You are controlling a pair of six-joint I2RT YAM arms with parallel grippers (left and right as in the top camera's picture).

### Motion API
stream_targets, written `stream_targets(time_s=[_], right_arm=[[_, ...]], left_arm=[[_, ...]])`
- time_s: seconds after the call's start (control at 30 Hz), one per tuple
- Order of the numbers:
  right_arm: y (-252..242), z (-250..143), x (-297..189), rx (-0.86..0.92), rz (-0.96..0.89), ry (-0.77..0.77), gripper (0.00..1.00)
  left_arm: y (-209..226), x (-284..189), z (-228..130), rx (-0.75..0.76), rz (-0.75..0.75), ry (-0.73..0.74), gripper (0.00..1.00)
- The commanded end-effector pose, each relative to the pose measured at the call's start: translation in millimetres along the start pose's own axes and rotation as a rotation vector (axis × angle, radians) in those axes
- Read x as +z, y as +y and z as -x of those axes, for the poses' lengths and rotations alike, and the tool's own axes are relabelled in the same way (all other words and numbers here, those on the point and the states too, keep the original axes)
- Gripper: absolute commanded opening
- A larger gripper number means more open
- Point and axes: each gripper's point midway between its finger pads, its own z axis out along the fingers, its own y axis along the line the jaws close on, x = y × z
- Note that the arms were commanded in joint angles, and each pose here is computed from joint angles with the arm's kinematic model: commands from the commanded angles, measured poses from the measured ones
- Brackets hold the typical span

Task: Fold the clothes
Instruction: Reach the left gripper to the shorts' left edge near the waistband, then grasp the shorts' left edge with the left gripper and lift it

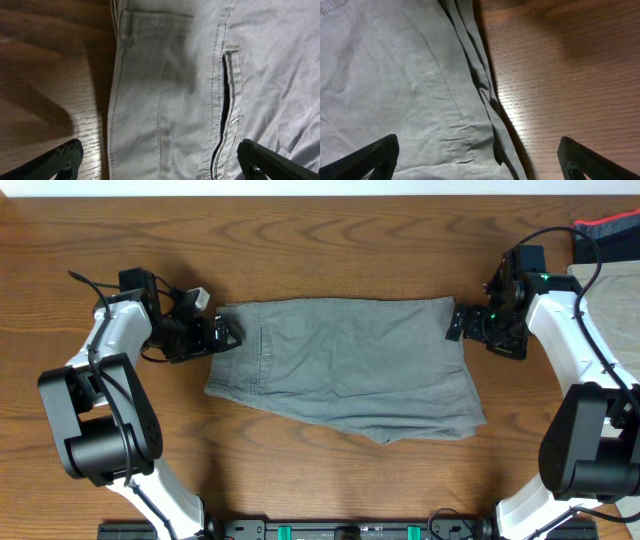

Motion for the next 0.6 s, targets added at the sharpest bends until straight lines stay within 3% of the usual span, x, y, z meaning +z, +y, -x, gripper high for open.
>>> stream_targets(time_s=[0.0,0.33,0.57], right_arm=[[-1.8,0.4,-0.6,0.007,0.007,0.002,0.99],[-3.6,-6.1,-0.7,0.011,-0.001,0.029,0.99],[-3.5,-6.0,-0.7,0.012,0.0,0.028,0.99]], left_arm=[[4.8,13.2,-11.2,-0.019,-0.021,0.046,1.0],[19.0,38.2,-27.6,-0.073,-0.033,0.128,1.0],[17.9,47.0,-48.2,-0.123,-0.05,0.216,0.86]])
